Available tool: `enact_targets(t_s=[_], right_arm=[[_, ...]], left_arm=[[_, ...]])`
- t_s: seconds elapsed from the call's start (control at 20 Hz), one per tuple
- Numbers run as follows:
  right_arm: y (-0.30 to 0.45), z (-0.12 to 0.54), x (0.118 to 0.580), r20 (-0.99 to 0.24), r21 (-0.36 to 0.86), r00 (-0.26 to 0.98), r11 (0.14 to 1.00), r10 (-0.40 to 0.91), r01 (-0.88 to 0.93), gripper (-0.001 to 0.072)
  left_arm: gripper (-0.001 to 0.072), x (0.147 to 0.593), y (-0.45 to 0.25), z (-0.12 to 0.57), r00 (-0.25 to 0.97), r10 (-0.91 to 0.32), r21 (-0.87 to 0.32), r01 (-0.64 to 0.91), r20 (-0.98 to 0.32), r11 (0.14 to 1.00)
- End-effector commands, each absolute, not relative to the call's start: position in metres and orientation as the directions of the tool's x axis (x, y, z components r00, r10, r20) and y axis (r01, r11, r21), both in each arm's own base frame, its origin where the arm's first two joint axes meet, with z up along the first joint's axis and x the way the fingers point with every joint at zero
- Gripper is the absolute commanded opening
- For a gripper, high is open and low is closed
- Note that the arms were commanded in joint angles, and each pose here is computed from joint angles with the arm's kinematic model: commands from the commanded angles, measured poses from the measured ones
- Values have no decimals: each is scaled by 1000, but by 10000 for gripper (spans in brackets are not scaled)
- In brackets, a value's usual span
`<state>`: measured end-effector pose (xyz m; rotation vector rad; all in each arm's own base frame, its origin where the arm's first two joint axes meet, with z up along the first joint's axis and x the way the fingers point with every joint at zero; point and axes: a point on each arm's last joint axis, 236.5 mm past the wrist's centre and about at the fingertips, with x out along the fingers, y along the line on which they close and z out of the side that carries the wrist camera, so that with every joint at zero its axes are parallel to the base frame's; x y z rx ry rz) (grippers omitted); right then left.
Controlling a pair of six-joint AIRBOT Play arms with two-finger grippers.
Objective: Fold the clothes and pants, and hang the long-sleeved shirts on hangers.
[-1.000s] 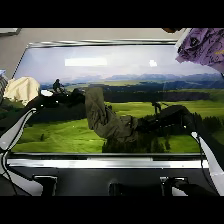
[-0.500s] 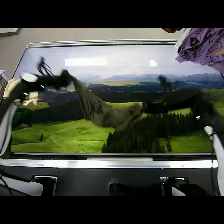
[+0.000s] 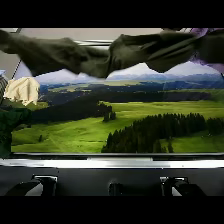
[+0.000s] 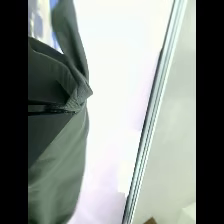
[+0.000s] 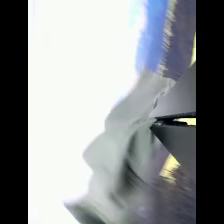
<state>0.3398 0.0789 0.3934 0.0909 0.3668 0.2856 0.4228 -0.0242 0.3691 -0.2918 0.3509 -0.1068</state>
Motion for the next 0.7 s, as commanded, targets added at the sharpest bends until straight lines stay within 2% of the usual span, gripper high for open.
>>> enact_targets(t_s=[0.0, 0.1, 0.25, 0.45, 0.55, 0.65], right_arm=[[54, 444, 284, -212, 93, 955, 977, 208, -192, 30], [54, 436, 280, -248, 99, 946, 977, 208, -189, 30], [60, 392, 313, -390, 121, 894, 975, 220, -188, 31], [77, 278, 386, -648, 187, 718, 967, 253, -172, 31], [91, 208, 423, -742, 250, 604, 956, 292, -155, 31], [100, 137, 457, -808, 290, 502, 950, 308, -116, 31]], left_arm=[[12, 342, -10, 385, 923, -73, -250, -26, -378, 968], [12, 323, -12, 365, 878, -80, -260, -52, -471, 964], [13, 330, -15, 313, 797, -93, -266, -87, -596, 960], [13, 361, -29, 177, 595, -129, -252, -127, -793, 960], [14, 376, -38, 97, 513, -137, -258, -172, -847, 951], [14, 390, -42, 25, 485, -131, -288, -264, -865, 920]])
